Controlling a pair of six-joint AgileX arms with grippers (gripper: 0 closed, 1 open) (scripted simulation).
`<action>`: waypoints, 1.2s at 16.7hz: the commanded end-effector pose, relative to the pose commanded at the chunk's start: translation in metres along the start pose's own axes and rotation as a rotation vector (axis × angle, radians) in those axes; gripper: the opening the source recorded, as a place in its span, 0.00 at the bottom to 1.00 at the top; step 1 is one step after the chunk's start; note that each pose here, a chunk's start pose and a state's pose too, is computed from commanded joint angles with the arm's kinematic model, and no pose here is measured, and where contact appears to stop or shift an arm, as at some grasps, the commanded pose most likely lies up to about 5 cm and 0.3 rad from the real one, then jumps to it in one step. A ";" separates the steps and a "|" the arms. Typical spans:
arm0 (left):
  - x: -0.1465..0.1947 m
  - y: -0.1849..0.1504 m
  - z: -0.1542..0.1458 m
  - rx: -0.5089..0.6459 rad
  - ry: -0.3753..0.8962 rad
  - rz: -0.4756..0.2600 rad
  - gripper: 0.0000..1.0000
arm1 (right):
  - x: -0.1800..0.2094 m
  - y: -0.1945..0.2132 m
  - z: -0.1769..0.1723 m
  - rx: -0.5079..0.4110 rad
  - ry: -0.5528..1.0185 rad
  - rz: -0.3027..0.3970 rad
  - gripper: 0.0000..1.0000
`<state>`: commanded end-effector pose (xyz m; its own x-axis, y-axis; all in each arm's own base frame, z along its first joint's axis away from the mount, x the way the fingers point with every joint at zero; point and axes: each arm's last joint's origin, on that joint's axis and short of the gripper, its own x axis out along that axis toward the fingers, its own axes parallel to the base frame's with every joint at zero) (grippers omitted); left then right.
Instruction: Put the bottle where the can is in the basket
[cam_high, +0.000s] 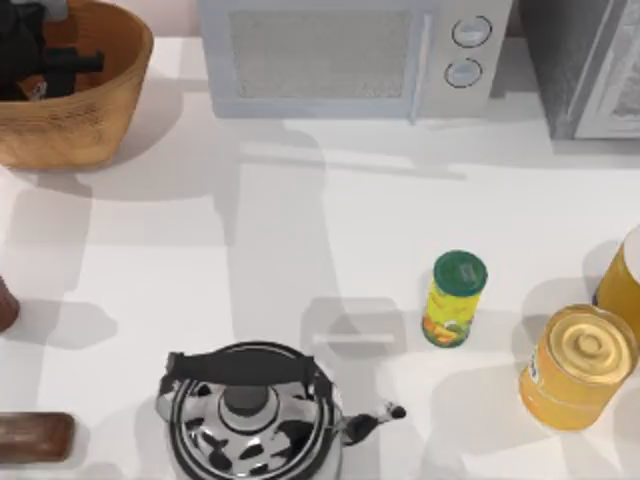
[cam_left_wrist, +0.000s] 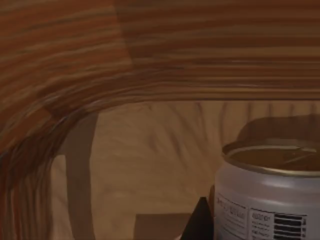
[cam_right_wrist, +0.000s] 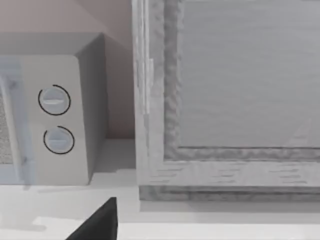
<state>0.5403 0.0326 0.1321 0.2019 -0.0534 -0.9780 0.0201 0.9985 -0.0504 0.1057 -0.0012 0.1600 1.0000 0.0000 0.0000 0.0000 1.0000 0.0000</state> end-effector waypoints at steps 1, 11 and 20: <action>0.000 0.000 0.000 0.000 0.000 0.000 0.00 | 0.000 0.000 0.000 0.000 0.000 0.000 1.00; -0.040 -0.008 0.000 0.020 -0.067 0.035 0.00 | 0.000 0.000 0.000 0.000 0.000 0.000 1.00; -0.208 -0.038 -0.098 0.040 -0.417 0.168 0.00 | 0.000 0.000 0.000 0.000 0.000 0.000 1.00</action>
<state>0.4016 0.0066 0.3180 0.5829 0.1023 -0.8061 -0.0103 0.9929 0.1186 0.1057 -0.0012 0.1600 1.0000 0.0000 0.0000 0.0000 1.0000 0.0000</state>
